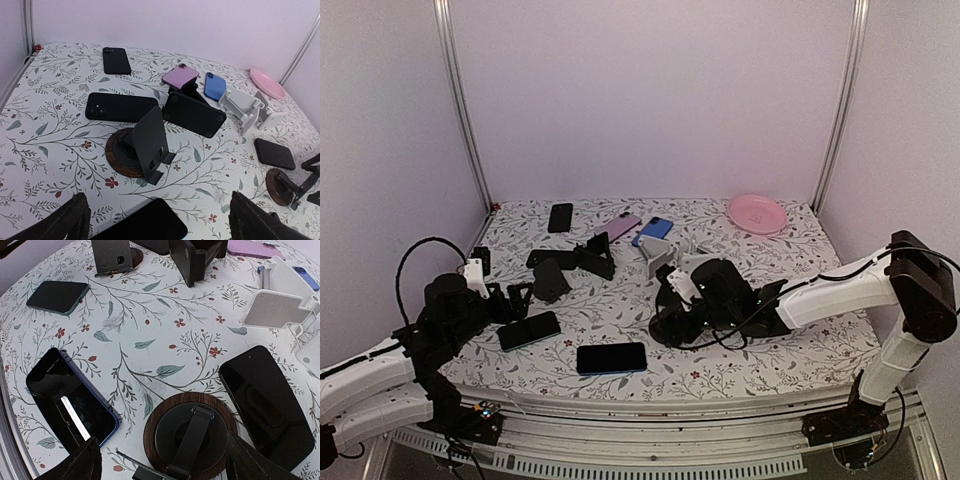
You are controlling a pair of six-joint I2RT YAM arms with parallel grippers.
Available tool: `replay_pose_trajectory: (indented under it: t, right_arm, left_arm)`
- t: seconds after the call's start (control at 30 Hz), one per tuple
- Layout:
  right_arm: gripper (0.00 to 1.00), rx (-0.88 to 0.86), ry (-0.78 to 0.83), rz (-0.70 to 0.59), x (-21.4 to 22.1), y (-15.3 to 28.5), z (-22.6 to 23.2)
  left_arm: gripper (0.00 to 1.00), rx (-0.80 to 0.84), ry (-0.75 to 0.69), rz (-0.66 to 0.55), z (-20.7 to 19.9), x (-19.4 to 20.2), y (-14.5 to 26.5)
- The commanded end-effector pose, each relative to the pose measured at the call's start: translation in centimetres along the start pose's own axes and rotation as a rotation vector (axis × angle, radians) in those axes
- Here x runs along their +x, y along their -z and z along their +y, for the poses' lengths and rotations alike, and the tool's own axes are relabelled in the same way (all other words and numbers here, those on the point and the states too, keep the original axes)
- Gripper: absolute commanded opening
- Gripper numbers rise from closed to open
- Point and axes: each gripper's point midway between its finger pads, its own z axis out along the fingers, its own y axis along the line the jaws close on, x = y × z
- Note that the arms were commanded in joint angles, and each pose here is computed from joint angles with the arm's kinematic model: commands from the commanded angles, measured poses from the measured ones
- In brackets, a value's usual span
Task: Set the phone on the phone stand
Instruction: Move the phone stand to the center of the board.
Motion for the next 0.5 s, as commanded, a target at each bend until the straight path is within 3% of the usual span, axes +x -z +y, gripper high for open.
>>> replay_pose_trajectory:
  t: [0.0,0.27,0.47]
  right_arm:
    - [0.87,0.051,-0.063,-0.044,-0.9,0.8,-0.6]
    - [0.89,0.198,-0.137,0.015,0.1,0.1,-2.7]
    - [0.89,0.242,-0.167,0.011,0.4,0.1,-1.7]
  left_arm:
    - [0.97,0.019,-0.010,-0.016,-0.5,-0.2,0.0]
    - [0.97,0.020,-0.012,-0.017,-0.5,-0.2,0.0]
    - [0.97,0.021,-0.012,-0.015,-0.5,-0.2,0.0]
